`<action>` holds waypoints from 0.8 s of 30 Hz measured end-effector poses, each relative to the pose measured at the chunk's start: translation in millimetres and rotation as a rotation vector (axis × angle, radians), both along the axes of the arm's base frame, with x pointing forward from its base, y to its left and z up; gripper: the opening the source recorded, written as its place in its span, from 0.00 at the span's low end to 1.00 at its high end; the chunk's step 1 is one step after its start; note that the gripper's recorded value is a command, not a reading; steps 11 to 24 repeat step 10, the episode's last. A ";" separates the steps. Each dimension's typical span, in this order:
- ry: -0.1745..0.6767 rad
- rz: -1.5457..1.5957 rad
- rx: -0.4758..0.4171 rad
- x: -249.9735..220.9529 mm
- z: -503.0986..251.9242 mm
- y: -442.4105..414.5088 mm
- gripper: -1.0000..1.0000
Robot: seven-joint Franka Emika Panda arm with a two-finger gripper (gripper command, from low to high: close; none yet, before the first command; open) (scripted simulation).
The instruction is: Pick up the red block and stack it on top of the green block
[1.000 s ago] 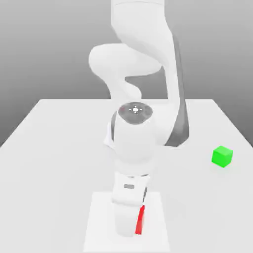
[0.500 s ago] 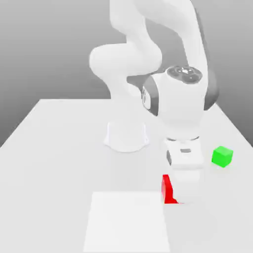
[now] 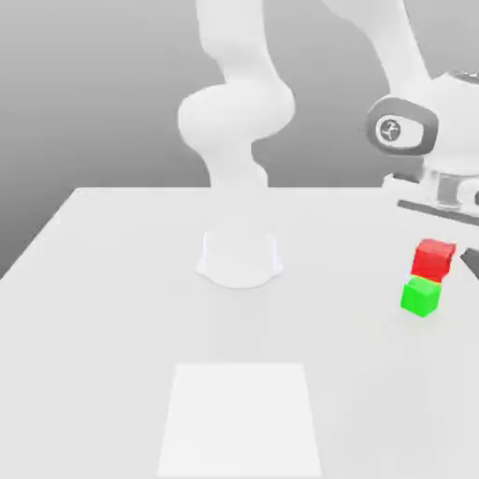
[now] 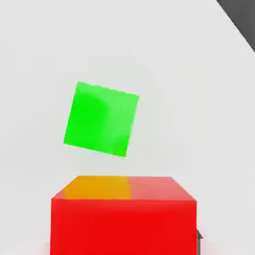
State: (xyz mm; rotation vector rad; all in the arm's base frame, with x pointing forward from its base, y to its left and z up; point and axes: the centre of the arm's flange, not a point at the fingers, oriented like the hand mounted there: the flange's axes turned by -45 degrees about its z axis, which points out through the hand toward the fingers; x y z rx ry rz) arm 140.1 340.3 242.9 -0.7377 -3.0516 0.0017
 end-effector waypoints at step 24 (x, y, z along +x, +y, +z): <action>-0.004 0.034 -0.002 -10.1 -57.9 2.8 1.00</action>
